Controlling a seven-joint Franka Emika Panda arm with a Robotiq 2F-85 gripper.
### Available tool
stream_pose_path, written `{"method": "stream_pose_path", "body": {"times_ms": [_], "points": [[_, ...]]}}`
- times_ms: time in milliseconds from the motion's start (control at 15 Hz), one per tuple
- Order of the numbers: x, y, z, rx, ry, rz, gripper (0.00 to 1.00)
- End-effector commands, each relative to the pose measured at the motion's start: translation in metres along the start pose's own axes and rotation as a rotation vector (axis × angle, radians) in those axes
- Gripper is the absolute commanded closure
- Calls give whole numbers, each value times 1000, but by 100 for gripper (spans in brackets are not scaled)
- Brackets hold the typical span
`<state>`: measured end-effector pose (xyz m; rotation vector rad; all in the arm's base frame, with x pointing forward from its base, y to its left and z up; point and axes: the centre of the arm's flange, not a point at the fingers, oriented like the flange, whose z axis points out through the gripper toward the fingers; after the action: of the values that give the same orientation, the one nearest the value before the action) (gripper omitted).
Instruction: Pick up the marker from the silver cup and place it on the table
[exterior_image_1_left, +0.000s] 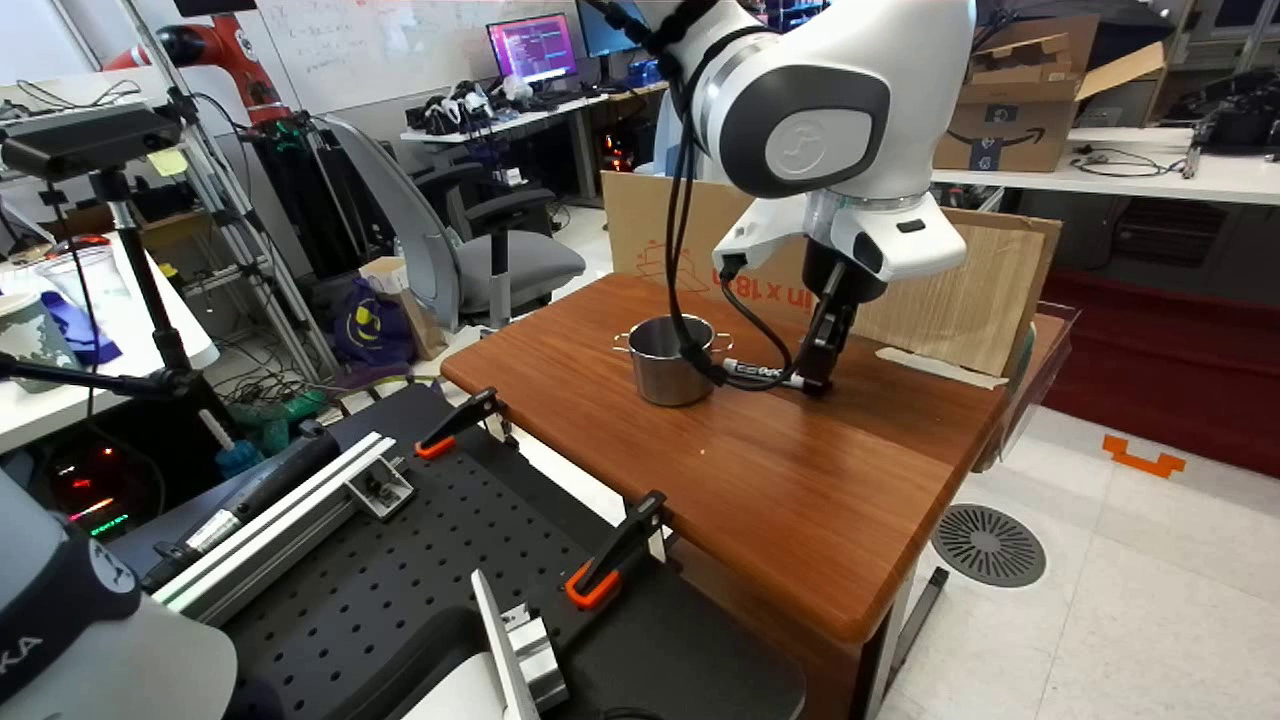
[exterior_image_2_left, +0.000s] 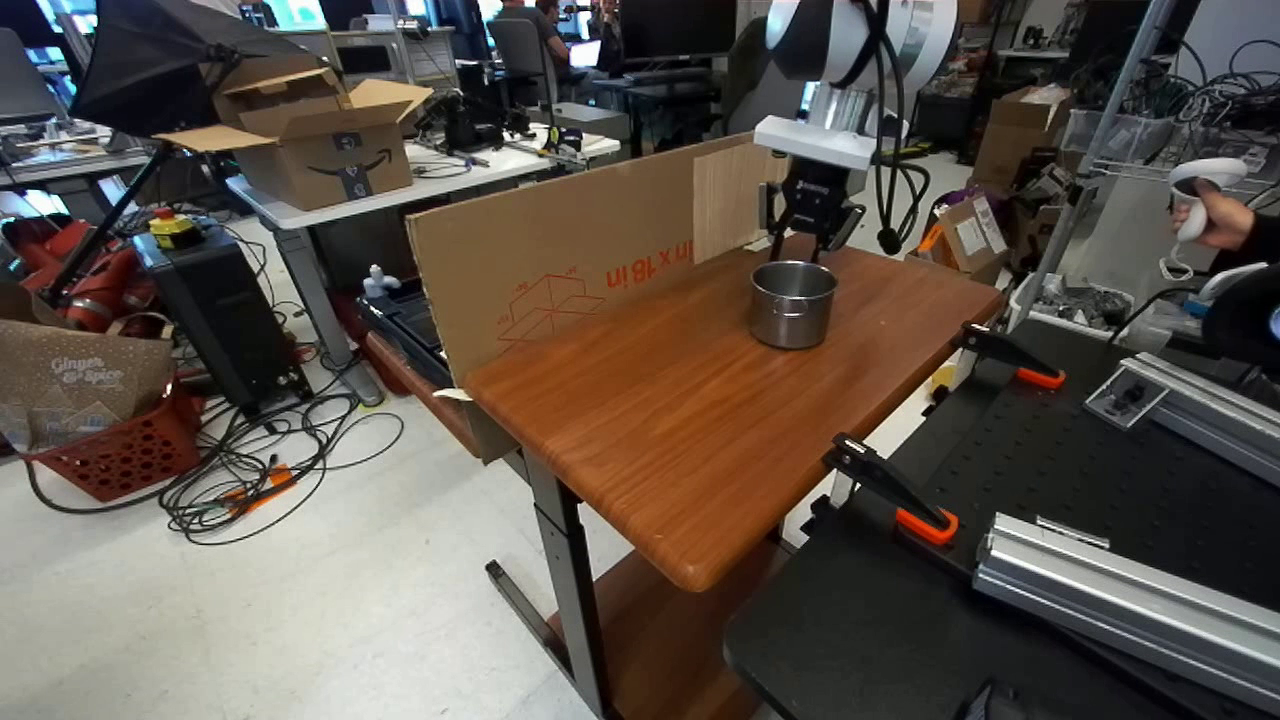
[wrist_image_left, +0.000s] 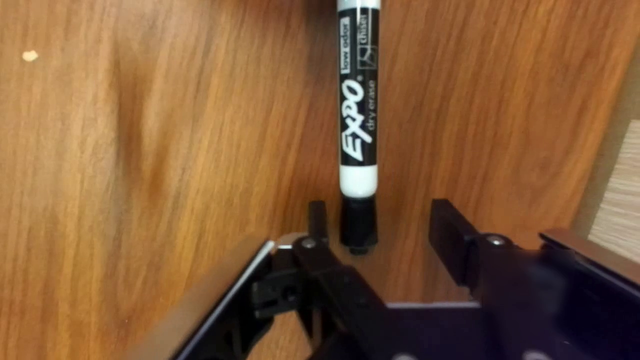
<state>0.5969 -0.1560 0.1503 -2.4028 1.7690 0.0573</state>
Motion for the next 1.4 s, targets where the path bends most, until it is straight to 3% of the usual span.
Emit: {"method": "stream_pose_path", "body": {"times_ms": [0, 133, 600, 1067, 1133, 1333], "points": [[3, -5, 1, -5, 9, 9, 12], [3, -5, 0, -3, 8, 9, 0], [-4, -7, -16, 11, -8, -12, 0], [-53, -31, -85, 21, -38, -188, 0], [-41, -39, -67, 46, -16, -122, 0], [-44, -39, -71, 46, -21, -127, 0]]}}
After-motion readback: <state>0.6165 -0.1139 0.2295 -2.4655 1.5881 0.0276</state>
